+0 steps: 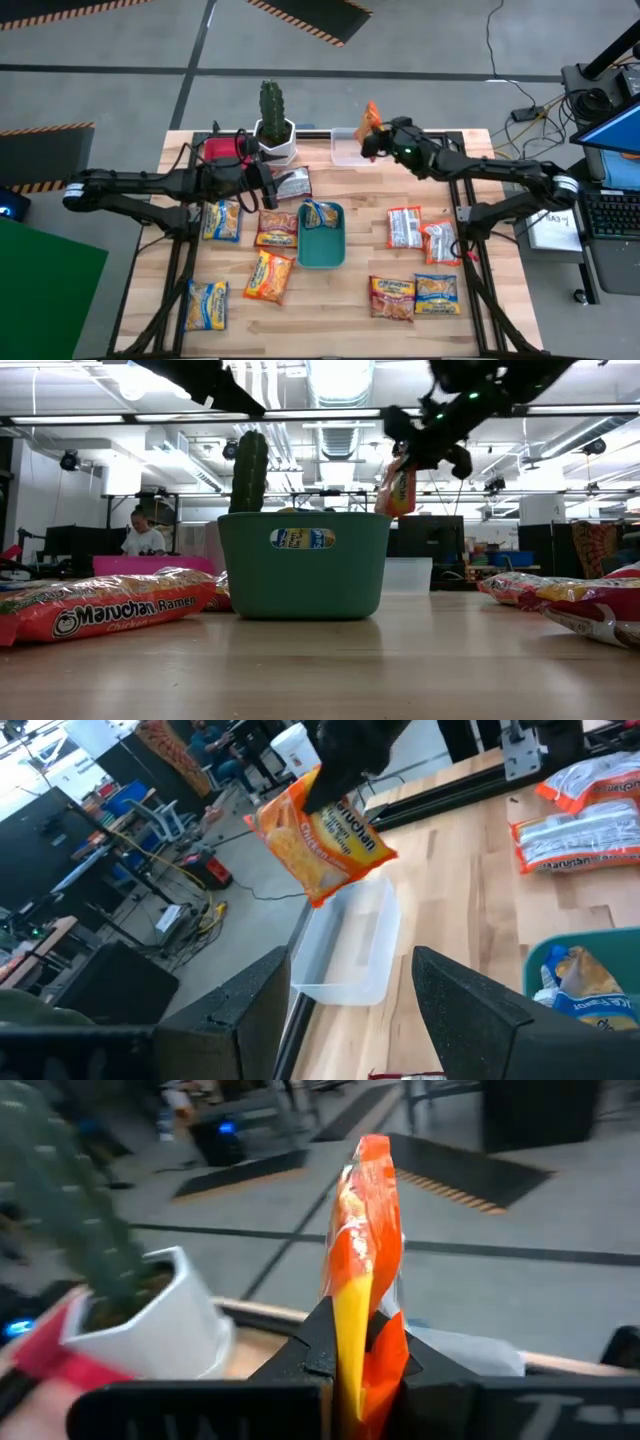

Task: Sort Maruchan noodles
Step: Put the orange noodle pack into the transparent bin

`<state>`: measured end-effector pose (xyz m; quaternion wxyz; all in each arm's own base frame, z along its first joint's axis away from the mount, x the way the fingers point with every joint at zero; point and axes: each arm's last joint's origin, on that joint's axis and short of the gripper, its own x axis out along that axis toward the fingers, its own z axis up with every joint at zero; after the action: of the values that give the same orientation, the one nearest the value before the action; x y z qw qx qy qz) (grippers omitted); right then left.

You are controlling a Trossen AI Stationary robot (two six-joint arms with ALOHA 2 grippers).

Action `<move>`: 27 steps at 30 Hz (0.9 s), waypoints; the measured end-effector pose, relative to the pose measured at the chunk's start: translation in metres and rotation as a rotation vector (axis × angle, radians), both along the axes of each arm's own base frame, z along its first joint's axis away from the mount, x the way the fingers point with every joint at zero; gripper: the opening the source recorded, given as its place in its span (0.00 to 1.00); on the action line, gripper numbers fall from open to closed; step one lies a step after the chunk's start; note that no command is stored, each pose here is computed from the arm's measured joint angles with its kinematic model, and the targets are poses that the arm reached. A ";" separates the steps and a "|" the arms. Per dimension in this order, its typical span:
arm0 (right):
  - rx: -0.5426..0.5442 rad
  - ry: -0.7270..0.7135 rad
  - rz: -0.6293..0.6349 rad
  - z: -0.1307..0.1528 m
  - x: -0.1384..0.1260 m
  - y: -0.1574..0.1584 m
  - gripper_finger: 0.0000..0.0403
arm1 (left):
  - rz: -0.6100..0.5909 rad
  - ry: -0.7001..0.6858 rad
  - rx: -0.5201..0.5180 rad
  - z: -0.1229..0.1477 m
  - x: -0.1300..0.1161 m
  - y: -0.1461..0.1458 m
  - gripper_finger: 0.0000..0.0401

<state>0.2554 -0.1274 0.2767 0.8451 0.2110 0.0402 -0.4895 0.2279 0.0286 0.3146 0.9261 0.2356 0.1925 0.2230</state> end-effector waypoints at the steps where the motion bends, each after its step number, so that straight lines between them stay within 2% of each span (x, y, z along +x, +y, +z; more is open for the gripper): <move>1: -0.004 0.020 -0.028 0.000 0.006 -0.003 0.03 | 0.001 0.002 0.000 0.000 0.000 0.000 0.48; 8: 0.005 0.239 -0.206 -0.019 0.038 -0.029 0.03 | 0.009 0.039 -0.023 -0.005 -0.001 0.000 0.48; 17: -0.003 0.449 -0.315 -0.060 0.065 -0.047 0.03 | 0.012 0.049 -0.035 -0.009 -0.002 0.000 0.48; 22: -0.022 0.528 -0.346 -0.075 0.071 -0.050 0.03 | 0.012 0.048 -0.035 -0.009 -0.002 0.000 0.48; 27: -0.008 0.548 -0.361 -0.081 0.067 -0.048 0.03 | 0.012 0.048 -0.036 -0.009 -0.002 0.000 0.48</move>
<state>0.3219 -0.1758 0.1953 0.7032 0.0718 0.2260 -0.6703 0.2261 0.0286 0.3053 0.9240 0.2232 0.2201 0.2192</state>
